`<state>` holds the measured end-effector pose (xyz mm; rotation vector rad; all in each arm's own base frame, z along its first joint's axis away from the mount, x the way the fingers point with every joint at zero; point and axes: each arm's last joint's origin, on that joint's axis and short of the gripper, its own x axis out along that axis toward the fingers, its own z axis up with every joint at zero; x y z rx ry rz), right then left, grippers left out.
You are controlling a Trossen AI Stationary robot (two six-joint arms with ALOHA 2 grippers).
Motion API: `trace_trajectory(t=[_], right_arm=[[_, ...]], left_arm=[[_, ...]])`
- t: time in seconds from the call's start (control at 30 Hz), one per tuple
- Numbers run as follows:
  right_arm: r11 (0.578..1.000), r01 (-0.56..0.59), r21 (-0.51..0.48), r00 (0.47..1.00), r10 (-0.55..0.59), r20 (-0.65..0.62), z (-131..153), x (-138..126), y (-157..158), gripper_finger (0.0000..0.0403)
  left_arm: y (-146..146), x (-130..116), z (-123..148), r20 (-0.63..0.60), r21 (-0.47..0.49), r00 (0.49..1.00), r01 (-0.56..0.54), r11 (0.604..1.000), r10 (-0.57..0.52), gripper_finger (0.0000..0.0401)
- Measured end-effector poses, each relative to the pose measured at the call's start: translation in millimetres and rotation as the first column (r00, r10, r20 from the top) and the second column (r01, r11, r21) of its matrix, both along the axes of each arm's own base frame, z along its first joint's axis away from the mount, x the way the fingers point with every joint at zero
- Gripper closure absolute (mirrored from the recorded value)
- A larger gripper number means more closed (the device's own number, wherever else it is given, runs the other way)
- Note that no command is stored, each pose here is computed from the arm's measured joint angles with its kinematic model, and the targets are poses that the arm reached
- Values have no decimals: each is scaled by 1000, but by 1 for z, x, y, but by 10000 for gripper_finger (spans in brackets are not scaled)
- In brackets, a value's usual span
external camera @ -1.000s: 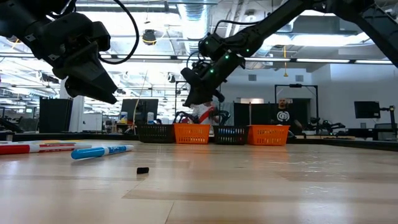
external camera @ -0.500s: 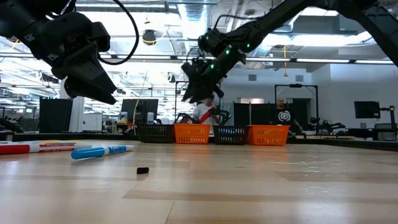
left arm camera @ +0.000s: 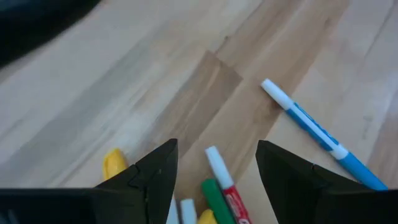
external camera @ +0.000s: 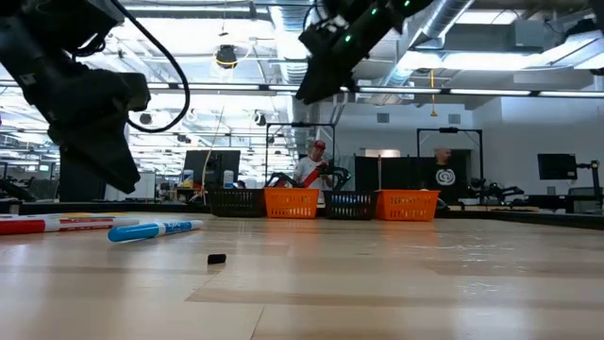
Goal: Pick & Place Markers
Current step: Put the white yellow highlighter pen into the left orange bin
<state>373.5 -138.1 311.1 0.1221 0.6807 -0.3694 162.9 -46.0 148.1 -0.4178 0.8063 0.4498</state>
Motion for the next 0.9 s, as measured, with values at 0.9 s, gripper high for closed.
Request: trace_trajectory(t=[0.9], right_arm=[[955, -295, -14, 950, 295, 99, -64, -64, 134, 269]], left_arm=[[23, -2, -30, -234, 83, 935, -254, 964, 267, 187]])
